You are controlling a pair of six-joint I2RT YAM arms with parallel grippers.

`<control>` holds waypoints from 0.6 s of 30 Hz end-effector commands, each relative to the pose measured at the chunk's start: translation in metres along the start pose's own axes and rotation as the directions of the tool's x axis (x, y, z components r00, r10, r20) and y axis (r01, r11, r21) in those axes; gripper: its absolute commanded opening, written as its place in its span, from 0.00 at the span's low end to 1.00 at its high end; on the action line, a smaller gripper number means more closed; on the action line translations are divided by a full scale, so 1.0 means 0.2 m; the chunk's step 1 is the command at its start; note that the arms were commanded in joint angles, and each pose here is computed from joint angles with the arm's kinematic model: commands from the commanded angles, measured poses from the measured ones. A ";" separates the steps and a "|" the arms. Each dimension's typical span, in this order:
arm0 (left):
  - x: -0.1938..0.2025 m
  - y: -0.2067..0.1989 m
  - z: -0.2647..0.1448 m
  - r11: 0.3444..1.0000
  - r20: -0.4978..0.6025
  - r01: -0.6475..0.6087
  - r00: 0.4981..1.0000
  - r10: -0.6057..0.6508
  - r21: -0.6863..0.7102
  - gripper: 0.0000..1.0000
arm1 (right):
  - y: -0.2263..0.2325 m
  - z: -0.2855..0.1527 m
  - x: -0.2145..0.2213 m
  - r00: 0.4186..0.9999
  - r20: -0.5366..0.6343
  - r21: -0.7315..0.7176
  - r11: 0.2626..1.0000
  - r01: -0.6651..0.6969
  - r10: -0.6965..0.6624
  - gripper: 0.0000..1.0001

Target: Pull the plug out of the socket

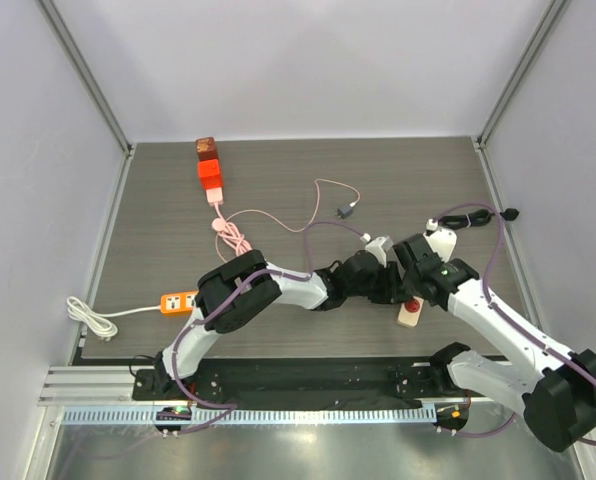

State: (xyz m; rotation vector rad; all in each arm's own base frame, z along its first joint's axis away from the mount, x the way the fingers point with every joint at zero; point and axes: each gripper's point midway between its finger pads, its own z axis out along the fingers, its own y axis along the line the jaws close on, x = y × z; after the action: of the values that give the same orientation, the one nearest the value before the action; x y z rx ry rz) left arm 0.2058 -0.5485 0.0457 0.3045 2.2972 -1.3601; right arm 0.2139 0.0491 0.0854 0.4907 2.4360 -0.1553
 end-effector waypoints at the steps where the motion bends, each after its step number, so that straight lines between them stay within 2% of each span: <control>1: 0.21 0.60 -0.01 0.932 -0.084 -0.023 0.996 -0.008 -0.362 0.37 | 0.21 -0.25 -0.26 0.983 0.106 -0.237 0.964 -0.122 0.150 0.01; 8: 0.21 0.62 -0.01 0.931 -0.085 -0.017 0.996 -0.015 -0.365 0.37 | 0.19 -0.24 -0.20 0.988 0.069 -0.243 0.962 -0.120 0.141 0.01; 10: 0.21 0.62 -0.02 0.935 -0.086 -0.016 0.996 -0.016 -0.353 0.40 | 0.16 -0.21 -0.17 0.989 0.071 -0.215 0.971 -0.108 0.126 0.01; 13: 0.19 0.54 -0.02 0.968 -0.086 -0.016 0.996 -0.006 -0.251 0.52 | 0.13 -0.18 -0.15 0.991 0.078 -0.182 0.979 -0.090 0.105 0.01; 14: 0.15 0.47 -0.01 0.984 -0.058 -0.016 0.998 0.006 -0.176 0.56 | 0.13 -0.17 -0.15 0.992 0.077 -0.177 0.980 -0.089 0.104 0.01; 15: 0.14 0.41 -0.02 0.993 -0.070 -0.001 0.997 -0.007 -0.117 0.64 | 0.13 -0.17 -0.14 0.992 0.079 -0.176 0.981 -0.082 0.097 0.01; 18: 0.13 0.35 -0.04 1.000 -0.074 0.011 0.997 -0.013 -0.029 0.71 | 0.13 -0.18 -0.15 0.992 0.083 -0.181 0.980 -0.081 0.098 0.01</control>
State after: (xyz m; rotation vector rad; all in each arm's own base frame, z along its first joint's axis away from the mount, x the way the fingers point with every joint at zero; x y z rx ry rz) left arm 0.2023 -0.5415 0.0465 0.3548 2.2336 -1.4952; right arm 0.2043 0.0491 0.0963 0.4925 2.4239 -0.1055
